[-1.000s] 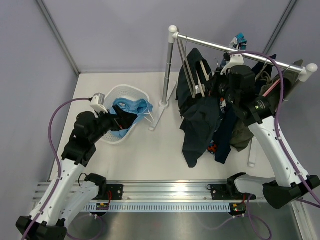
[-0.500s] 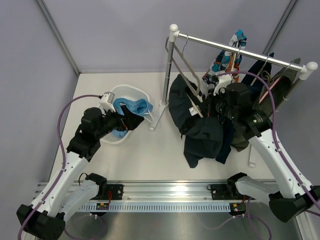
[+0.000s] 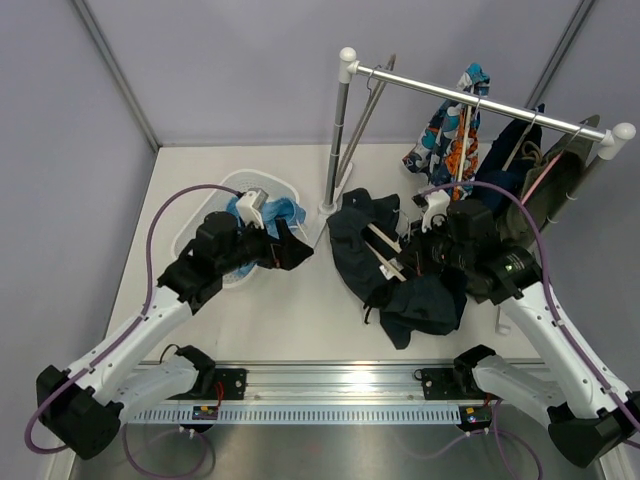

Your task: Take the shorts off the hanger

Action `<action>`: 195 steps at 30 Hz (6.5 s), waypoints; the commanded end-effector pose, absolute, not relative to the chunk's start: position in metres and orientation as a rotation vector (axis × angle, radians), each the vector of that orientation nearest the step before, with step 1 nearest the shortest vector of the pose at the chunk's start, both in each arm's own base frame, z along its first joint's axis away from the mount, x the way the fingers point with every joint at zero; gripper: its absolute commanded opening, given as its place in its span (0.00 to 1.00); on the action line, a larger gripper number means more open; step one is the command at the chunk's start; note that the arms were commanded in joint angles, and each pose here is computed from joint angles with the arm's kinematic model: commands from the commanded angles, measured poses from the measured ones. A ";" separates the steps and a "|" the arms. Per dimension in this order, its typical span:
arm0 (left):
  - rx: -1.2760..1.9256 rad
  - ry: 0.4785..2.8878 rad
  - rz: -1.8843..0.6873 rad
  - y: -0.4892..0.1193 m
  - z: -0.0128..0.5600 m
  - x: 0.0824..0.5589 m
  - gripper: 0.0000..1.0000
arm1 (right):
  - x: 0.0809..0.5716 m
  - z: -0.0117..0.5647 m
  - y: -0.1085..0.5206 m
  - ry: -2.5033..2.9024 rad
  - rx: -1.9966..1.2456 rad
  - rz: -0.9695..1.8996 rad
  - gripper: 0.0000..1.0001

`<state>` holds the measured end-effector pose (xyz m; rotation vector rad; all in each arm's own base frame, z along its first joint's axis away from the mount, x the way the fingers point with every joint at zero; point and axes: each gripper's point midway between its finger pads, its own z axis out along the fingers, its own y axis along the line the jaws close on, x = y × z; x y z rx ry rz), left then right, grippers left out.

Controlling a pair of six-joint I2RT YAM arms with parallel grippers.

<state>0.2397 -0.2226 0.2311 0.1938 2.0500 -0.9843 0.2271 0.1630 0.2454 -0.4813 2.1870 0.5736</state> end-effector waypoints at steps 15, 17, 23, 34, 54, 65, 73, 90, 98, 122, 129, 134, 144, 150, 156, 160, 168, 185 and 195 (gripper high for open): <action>0.326 1.983 -0.794 -0.310 0.256 0.246 0.80 | 0.196 0.235 0.207 2.079 -0.840 0.729 0.00; 0.304 1.998 -0.737 -0.311 0.252 0.249 0.79 | 0.198 0.240 0.210 2.069 -0.834 0.736 0.00; 0.296 2.110 -0.517 -0.306 0.222 0.256 0.69 | 0.201 0.247 0.213 2.056 -0.823 0.744 0.00; 0.271 2.140 -0.273 -0.295 0.202 0.280 0.12 | 0.200 0.259 0.210 2.024 -0.812 0.733 0.00; 0.183 2.116 -0.549 -0.239 0.214 0.292 0.00 | 0.169 0.277 0.189 1.821 -0.926 0.701 0.00; 0.383 1.949 -1.066 -0.288 0.226 0.231 0.48 | 0.212 0.312 0.240 1.849 -0.691 0.929 0.00; 0.411 1.744 -0.994 -0.252 0.261 0.211 0.78 | 0.232 0.336 0.275 1.793 -0.679 1.018 0.00; 0.705 1.595 -1.043 -0.338 0.286 0.176 0.98 | 0.240 0.365 0.302 1.804 -0.564 1.107 0.00; 0.776 1.615 -1.118 -0.375 0.282 0.173 0.35 | 0.242 0.371 0.302 1.800 -0.542 1.108 0.00; 1.004 1.781 -1.120 -0.357 0.208 0.104 0.09 | 0.294 0.422 0.327 1.621 -0.518 1.034 0.00; 1.038 1.756 -1.063 -0.364 0.216 0.113 0.09 | 0.285 0.427 0.352 1.589 -0.578 1.072 0.00; 1.056 1.794 -1.061 -0.356 0.203 0.107 0.10 | 0.292 0.439 0.355 1.554 -0.557 1.065 0.00; 1.005 1.755 -0.966 -0.347 0.222 0.124 0.11 | 0.284 0.452 0.366 1.553 -0.572 1.125 0.00; 0.785 1.788 -0.815 -0.289 0.218 0.140 0.29 | 0.289 0.449 0.308 1.548 -0.659 0.830 0.00; 0.573 1.772 -0.665 -0.232 0.235 0.158 0.86 | 0.236 0.430 0.251 1.550 -0.767 0.712 0.00; 0.486 1.741 -0.606 -0.211 0.249 0.166 0.99 | 0.216 0.418 0.216 1.590 -0.775 0.611 0.00; 0.465 1.725 -0.548 -0.208 0.256 0.175 0.99 | 0.174 0.376 0.154 1.749 -0.760 0.486 0.00; 0.430 1.695 -0.576 -0.208 0.261 0.176 0.99 | 0.177 0.294 0.108 2.132 -0.594 0.225 0.00; 0.423 1.703 -0.602 -0.210 0.261 0.174 0.99 | 0.210 0.319 0.127 2.085 -0.294 0.310 0.00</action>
